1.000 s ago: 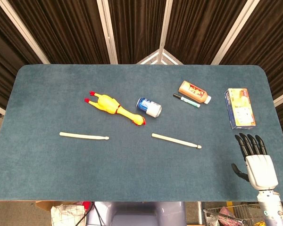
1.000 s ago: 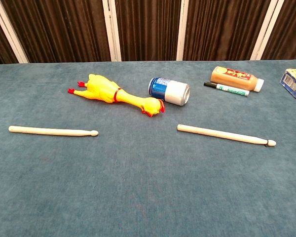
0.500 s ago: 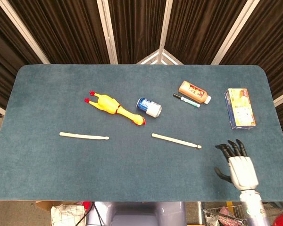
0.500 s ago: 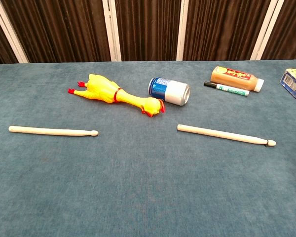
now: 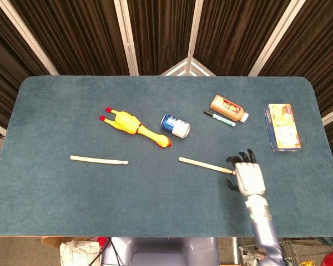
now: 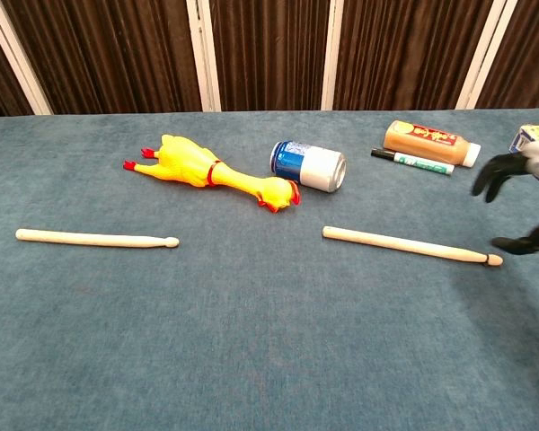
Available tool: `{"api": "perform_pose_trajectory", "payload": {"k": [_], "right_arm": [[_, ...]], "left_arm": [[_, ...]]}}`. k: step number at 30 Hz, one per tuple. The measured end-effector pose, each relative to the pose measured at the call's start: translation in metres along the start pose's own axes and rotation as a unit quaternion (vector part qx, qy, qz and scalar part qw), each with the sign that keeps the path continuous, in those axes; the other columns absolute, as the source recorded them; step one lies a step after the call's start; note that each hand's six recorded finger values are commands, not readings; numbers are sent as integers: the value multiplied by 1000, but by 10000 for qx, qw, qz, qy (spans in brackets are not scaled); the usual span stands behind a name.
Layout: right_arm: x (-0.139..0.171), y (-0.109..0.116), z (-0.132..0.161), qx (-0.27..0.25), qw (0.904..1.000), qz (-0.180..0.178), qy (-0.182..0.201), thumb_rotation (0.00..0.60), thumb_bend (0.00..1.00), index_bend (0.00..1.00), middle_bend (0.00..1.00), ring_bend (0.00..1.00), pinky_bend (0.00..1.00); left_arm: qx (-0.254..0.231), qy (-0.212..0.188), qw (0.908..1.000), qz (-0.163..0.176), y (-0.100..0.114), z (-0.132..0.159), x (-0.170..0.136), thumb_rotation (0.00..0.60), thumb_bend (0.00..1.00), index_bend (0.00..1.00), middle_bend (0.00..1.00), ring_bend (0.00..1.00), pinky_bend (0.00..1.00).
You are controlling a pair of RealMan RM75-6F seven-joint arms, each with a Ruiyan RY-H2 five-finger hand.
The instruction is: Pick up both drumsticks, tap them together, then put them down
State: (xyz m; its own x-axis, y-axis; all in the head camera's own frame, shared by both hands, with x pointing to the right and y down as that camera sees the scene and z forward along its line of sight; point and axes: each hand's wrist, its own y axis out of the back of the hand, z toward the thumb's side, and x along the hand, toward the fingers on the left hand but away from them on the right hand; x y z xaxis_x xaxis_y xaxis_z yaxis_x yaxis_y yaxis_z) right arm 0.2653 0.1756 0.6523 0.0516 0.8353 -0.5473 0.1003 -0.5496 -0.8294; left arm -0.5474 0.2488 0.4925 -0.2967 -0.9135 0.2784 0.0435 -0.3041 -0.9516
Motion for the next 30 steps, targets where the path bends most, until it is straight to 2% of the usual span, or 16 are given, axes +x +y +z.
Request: {"api": "perform_pose_trajectory", "payload": {"k": [5,11,19,30], "right_arm": [[-22,-18,19,117,9995,221,-207,600,285,400,388,189,0],[-41,-34,29,311,9983,322,-385,600,311,434,417,209,0],[-50,-50,25,425,9971,369,-512,600,321,466,451,235,0],[-48,-58,30,550,9971,284,-450,600,330,518,481,262,0]], "left_arm": [[42,31,10000,-20,-2,0,2,600,296,80,21,0,0],[83,68,9999,-13,-3,0,3,600,296,80,21,0,0],[164,93,9998,-45,-6,1,4,600,296,80,21,0,0],[219,65,9997,-88,-10,6,5,600,296,80,21,0,0]]}}
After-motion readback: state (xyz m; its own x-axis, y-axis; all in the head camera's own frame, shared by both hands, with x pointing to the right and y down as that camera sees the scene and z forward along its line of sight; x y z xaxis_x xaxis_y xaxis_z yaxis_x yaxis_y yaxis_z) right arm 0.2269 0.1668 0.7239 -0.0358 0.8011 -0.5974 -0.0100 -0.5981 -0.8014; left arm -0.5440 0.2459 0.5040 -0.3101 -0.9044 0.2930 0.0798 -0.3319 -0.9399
